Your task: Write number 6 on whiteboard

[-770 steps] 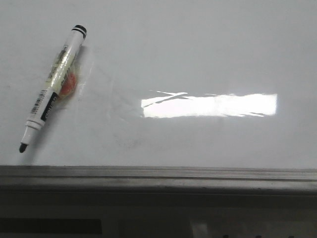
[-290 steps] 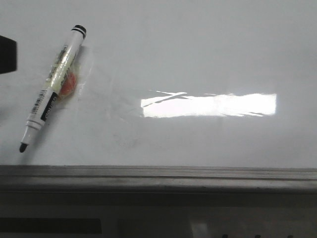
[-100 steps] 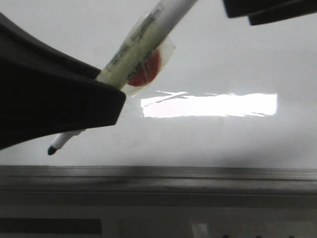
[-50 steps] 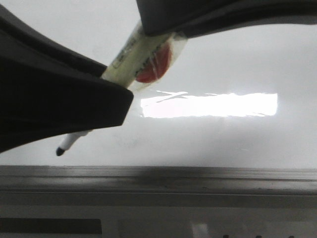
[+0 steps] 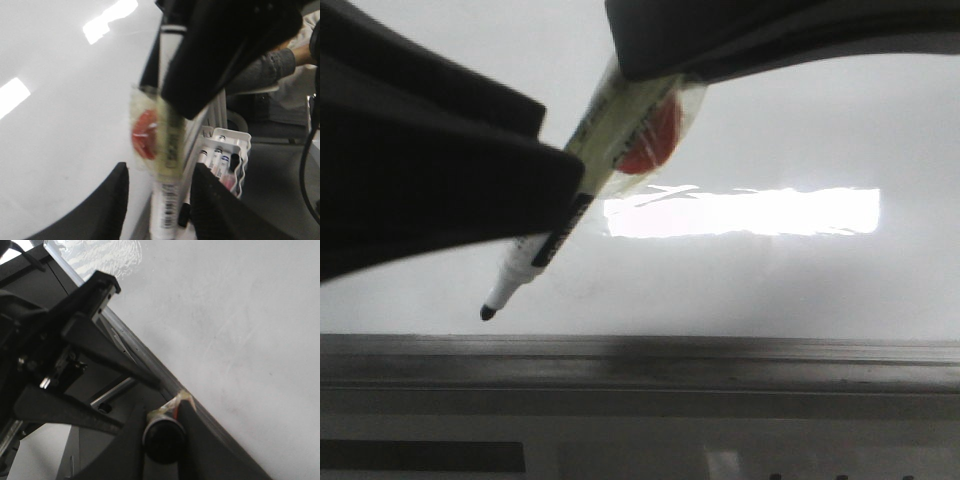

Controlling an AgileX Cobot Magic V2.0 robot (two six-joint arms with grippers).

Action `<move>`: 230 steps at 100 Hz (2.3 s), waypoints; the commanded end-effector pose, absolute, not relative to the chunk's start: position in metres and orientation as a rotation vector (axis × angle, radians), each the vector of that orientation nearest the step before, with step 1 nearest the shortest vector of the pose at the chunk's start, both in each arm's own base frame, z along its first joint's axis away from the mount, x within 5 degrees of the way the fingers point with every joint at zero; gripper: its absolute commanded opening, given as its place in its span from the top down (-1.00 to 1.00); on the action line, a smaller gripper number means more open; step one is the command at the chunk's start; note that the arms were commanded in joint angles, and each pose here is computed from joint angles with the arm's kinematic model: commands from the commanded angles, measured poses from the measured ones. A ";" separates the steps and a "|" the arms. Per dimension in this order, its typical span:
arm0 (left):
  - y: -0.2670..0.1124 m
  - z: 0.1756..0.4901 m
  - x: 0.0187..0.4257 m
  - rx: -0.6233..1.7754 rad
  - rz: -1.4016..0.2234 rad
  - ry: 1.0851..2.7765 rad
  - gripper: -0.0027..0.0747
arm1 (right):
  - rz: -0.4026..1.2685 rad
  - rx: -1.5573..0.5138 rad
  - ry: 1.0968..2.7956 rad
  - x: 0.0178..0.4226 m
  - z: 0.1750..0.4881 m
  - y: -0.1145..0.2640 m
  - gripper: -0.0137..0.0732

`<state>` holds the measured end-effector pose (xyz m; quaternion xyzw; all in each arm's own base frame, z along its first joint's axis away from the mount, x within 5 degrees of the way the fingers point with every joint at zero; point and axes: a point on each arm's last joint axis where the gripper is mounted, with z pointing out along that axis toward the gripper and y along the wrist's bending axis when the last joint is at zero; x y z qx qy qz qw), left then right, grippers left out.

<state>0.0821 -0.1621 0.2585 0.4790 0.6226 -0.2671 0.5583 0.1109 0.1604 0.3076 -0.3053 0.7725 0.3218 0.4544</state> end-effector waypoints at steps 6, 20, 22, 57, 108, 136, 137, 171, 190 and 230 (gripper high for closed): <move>-0.143 0.290 0.084 0.982 -0.635 1.377 0.11 | 0.824 -0.667 1.834 0.117 0.325 0.159 0.83; -0.112 0.308 0.080 0.858 -0.597 1.348 0.11 | 0.815 -0.604 1.842 0.125 0.331 0.154 0.83; -0.108 0.310 0.080 0.834 -0.597 1.347 0.11 | 0.812 -0.594 1.837 0.126 0.333 0.153 0.83; -0.081 0.319 0.078 0.656 -0.570 1.380 0.11 | 0.701 -0.450 1.829 0.175 0.372 0.150 0.83; -0.081 0.319 0.078 0.653 -0.572 1.381 0.11 | 0.618 -0.449 1.938 0.219 0.363 0.167 0.83; -0.081 0.318 0.078 0.654 -0.572 1.383 0.11 | 0.634 -0.597 2.107 0.194 0.343 0.175 0.83; -0.081 0.318 0.078 0.655 -0.572 1.384 0.11 | 0.633 -0.599 2.106 0.194 0.344 0.175 0.83; -0.081 0.316 0.078 0.664 -0.570 1.400 0.11 | 0.600 -0.562 1.950 0.206 0.367 0.174 0.83; -0.081 0.316 0.078 0.664 -0.570 1.400 0.11 | 0.617 -0.629 1.991 0.205 0.362 0.190 0.83; -0.117 0.296 0.100 0.764 -0.580 1.490 0.11 | 0.693 -0.737 1.952 0.168 0.379 0.191 0.83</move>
